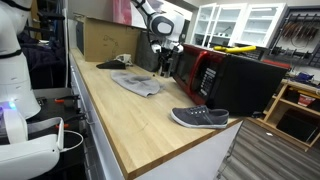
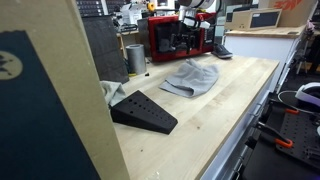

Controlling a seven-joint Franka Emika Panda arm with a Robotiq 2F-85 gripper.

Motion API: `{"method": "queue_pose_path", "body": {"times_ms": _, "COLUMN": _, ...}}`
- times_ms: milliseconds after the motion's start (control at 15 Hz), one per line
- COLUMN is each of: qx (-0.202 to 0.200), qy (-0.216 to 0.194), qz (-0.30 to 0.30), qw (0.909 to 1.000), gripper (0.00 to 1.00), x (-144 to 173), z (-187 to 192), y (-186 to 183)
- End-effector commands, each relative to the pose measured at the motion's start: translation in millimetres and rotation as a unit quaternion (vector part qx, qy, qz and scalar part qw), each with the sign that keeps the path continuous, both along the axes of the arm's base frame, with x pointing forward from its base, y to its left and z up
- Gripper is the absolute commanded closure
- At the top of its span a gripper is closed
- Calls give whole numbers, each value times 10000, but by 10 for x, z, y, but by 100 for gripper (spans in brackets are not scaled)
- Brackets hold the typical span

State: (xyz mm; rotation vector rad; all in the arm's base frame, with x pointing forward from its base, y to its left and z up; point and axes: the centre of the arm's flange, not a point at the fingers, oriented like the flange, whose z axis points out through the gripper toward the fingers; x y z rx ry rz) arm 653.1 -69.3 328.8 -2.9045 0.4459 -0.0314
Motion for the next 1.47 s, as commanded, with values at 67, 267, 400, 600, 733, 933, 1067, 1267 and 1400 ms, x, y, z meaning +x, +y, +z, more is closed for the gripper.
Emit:
{"method": "queue_pose_path", "body": {"times_ms": 67, "qx": 857, "qy": 271, "qz": 930, "qw": 9916, "gripper": 0, "x": 40, "z": 66, "y": 288}}
{"method": "queue_pose_path", "body": {"times_ms": 267, "qx": 1123, "qy": 752, "qz": 1628, "qw": 9774, "gripper": 0, "x": -15, "z": 9, "y": 363}}
{"method": "queue_pose_path", "body": {"times_ms": 400, "qx": 1243, "qy": 1152, "qz": 2065, "qw": 9637, "gripper": 0, "x": -56, "z": -14, "y": 341}}
{"method": "queue_pose_path", "body": {"times_ms": 600, "qx": 1310, "qy": 1675, "qz": 2609, "qw": 9417, "gripper": 0, "x": -67, "z": -25, "y": 305}}
{"method": "queue_pose_path", "body": {"times_ms": 733, "qx": 1218, "qy": 1874, "qz": 2931, "qw": 9296, "gripper": 0, "x": -16, "z": 24, "y": 338}}
{"method": "queue_pose_path", "body": {"times_ms": 933, "qx": 870, "qy": 1915, "qz": 3204, "qw": 9236, "gripper": 0, "x": 113, "z": 95, "y": 452}}
{"method": "queue_pose_path", "body": {"times_ms": 1067, "qx": 1019, "qy": 1855, "qz": 3043, "qw": 9288, "gripper": 0, "x": -83, "z": 15, "y": 410}}
{"method": "queue_pose_path", "body": {"times_ms": 1267, "qx": 1036, "qy": 1889, "qz": 3031, "qw": 9283, "gripper": 0, "x": -93, "z": -26, "y": 399}}
{"method": "queue_pose_path", "body": {"times_ms": 1400, "qx": 1005, "qy": 1823, "qz": 3028, "qw": 9300, "gripper": 0, "x": -151, "z": -150, "y": 391}}
